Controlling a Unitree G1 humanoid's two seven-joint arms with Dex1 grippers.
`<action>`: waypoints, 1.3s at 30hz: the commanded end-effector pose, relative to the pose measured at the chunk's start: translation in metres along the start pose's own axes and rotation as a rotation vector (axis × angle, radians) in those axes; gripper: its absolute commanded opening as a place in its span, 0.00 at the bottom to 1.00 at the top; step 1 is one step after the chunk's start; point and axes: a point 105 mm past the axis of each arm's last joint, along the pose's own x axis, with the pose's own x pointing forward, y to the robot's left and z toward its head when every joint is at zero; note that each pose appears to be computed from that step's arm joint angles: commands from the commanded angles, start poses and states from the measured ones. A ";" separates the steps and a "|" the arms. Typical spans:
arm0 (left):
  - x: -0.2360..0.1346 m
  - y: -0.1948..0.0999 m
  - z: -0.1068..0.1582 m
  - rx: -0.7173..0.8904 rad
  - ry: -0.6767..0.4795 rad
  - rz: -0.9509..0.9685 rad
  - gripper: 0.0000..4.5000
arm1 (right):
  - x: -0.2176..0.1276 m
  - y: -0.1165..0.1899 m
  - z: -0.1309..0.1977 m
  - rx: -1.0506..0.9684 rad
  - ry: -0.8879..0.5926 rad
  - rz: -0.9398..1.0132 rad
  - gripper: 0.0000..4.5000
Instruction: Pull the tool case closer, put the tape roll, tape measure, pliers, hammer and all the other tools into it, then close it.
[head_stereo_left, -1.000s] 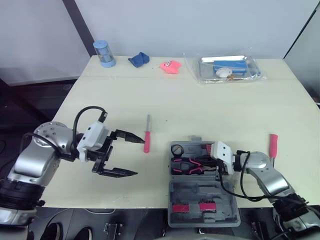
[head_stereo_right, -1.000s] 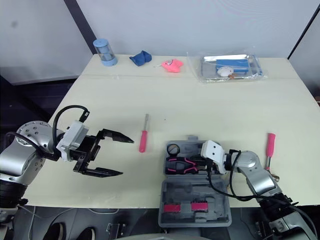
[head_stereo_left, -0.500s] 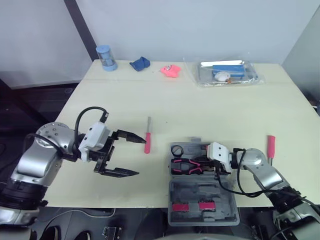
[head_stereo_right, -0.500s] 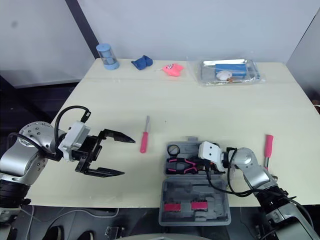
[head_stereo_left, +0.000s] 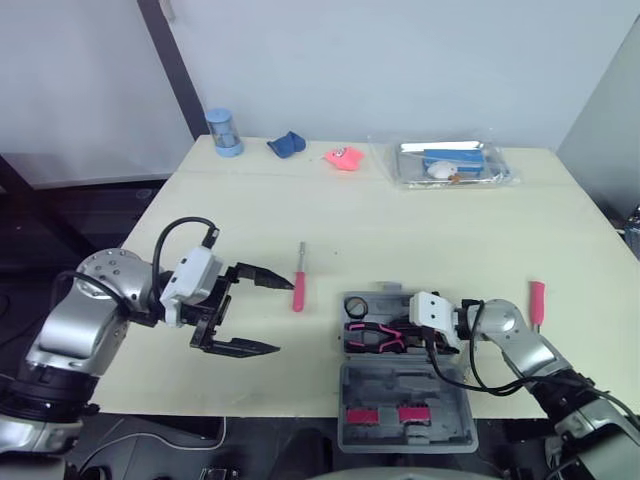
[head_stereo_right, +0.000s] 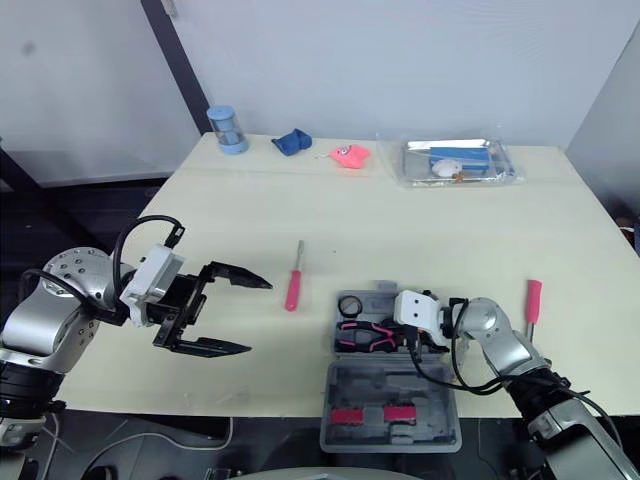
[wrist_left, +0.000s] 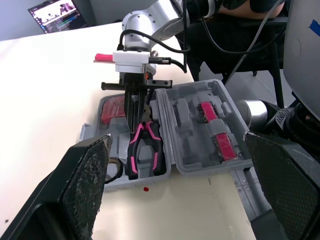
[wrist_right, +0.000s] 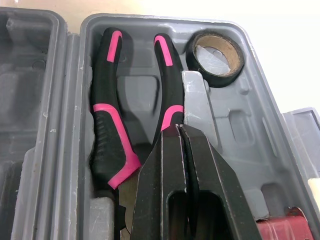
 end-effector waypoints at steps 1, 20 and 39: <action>-0.001 -0.001 0.003 0.032 -0.004 -0.013 1.00 | -0.003 0.028 -0.063 0.165 0.201 0.022 0.01; 0.003 0.007 -0.005 -0.090 -0.117 0.211 1.00 | -0.072 -0.020 0.043 0.109 -0.304 -0.354 0.01; -0.087 -0.013 -0.090 -0.418 -0.123 0.901 1.00 | -0.292 0.028 -0.071 0.560 -0.197 -1.145 0.57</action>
